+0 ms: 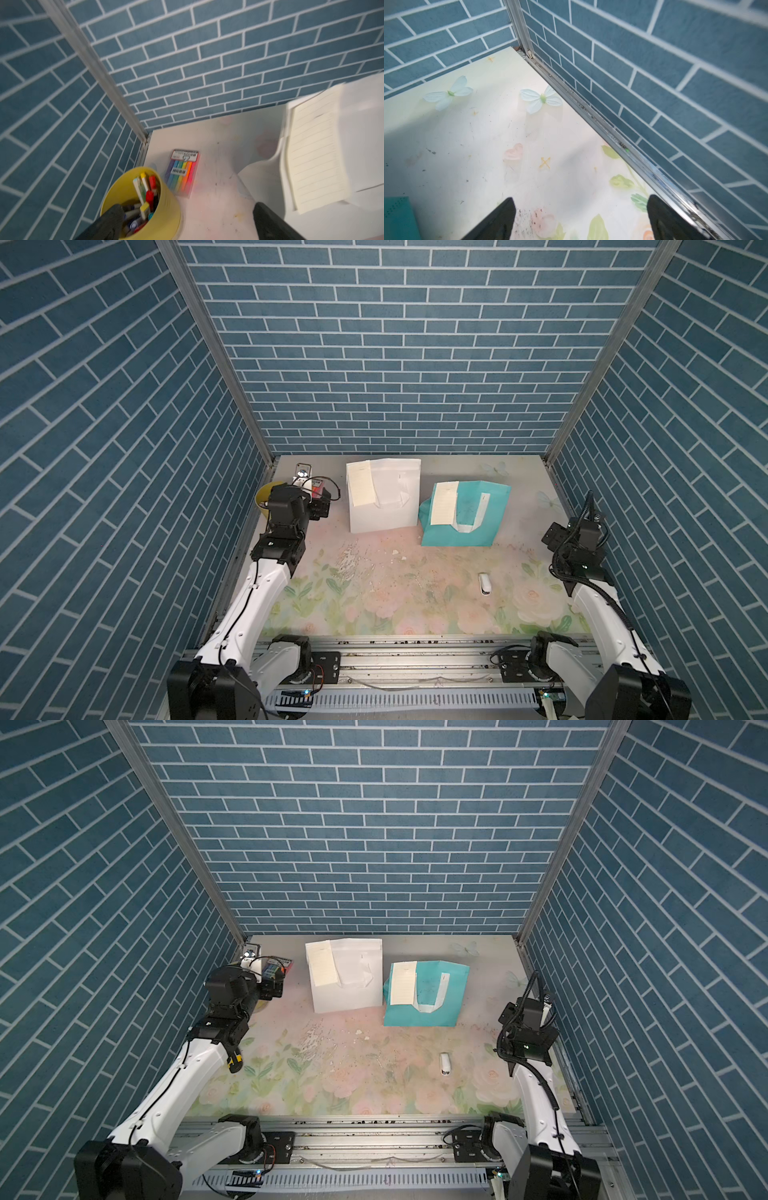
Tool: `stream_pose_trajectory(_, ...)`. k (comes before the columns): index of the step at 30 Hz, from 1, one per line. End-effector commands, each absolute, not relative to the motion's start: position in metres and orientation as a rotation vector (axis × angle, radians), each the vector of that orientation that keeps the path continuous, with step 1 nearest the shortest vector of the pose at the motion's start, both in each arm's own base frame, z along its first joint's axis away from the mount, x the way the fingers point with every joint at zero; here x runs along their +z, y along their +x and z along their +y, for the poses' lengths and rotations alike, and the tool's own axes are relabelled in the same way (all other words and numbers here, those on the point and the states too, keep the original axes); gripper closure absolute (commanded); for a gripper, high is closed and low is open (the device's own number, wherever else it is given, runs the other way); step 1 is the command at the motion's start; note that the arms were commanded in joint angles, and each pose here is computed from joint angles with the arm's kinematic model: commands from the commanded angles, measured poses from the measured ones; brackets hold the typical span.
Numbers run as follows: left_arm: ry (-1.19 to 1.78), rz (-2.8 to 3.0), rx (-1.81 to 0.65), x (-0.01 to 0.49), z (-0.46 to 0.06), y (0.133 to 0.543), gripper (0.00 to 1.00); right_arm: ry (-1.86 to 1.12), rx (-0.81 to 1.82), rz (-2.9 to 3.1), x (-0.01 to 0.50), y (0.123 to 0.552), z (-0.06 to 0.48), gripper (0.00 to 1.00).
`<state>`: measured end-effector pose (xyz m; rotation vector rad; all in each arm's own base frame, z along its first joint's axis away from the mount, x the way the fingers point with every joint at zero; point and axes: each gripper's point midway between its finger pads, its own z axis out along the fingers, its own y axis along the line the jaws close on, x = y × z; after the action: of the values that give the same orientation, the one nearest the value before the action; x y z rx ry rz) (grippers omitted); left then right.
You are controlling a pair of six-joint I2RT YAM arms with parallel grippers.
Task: Staple the receipts to the bags
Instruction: Reset both arms
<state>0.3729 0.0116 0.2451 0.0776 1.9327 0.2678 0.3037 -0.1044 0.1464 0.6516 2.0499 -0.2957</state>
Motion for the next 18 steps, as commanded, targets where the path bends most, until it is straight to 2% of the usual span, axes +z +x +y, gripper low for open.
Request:
stream_pose_trajectory(1, -0.034, 1.986, 0.278, 0.207, 0.026, 0.366, 0.01, 0.628, -0.189, 1.946, 0.155, 0.329, -0.098, 0.01)
stream_pose_trajectory(5, -0.143, 1.986, 0.308, 0.170, 0.039, 0.360, 0.01, 0.546, -0.249, 1.892, 0.139, 0.333, -0.091, 0.01)
stream_pose_trajectory(13, -0.103, 1.994, 0.226, 0.125, 0.026, 0.373, 0.01, 0.216, -0.225, 1.926, 0.116, 0.372, -0.041, 0.01)
stream_pose_trajectory(18, -0.021, 1.995, 0.173, 0.115, 0.012, 0.388, 0.01, 0.128, -0.217, 1.909, 0.107, 0.381, -0.031, 0.01)
